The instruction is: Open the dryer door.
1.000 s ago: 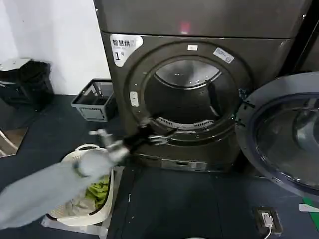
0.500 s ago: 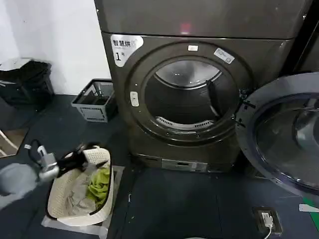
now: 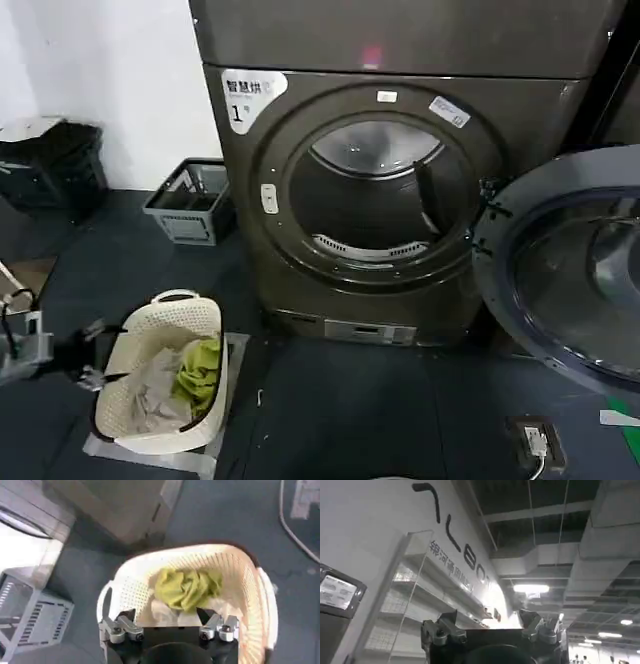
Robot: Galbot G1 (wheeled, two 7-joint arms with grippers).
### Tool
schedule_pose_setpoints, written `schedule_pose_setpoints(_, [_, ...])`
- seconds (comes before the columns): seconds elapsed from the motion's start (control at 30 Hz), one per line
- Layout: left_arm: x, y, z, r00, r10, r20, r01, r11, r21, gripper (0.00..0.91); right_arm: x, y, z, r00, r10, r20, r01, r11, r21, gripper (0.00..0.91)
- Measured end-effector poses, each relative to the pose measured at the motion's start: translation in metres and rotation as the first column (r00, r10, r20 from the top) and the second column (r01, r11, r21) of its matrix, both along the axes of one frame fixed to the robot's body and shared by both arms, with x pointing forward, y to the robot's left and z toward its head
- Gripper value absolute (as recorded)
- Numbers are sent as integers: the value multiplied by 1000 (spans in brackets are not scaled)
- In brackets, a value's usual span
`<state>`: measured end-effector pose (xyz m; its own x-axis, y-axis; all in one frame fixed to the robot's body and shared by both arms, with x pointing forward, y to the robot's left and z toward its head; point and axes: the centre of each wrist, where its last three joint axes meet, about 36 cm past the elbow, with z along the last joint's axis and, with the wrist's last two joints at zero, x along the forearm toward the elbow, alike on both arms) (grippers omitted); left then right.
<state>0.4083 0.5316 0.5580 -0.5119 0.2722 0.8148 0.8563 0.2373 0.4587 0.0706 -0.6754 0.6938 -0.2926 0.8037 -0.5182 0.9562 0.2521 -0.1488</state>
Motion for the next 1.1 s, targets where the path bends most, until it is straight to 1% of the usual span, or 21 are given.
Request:
schedule_pose_setpoints(0.1, [0,2,4,999,-18,-44,19,999,37,907,1,1,0,1000,5,-2,-5,1000,-2,907])
schedule_pose_setpoints(0.13, [0,2,4,999,-17,-47,19,999,40,907,1,2,0,1000,5,-4,-5,1000,-2,907])
schedule_pose_setpoints(0.23, [0,2,4,999,-14,-34,15,999,39,907,1,2,0,1000,10,-12,-10,1000,-3,907])
schedule_pose_setpoints(0.53, [3,0,0,999,-21,-38,22,999,32,907,-3,4,-2,1000,5,-12,-5,1000,1,907])
schedule_pose_setpoints(0.63, [4,1,-2,997,-35,-66,38,998,57,907,-3,5,-2,1000,6,-14,-6,1000,2,907])
schedule_pose_setpoints(0.83, [7,2,-7,996,-41,-73,45,998,51,907,-2,5,-2,1000,8,-14,-8,1000,2,907])
schedule_pose_setpoints(0.93, [7,1,-9,998,-35,-59,38,999,38,907,-1,5,-1,1000,12,-12,-12,1000,0,907])
schedule_pose_setpoints(1.1, [6,2,-11,998,-30,-61,32,999,34,907,2,5,-2,1000,18,-12,-18,1000,1,907])
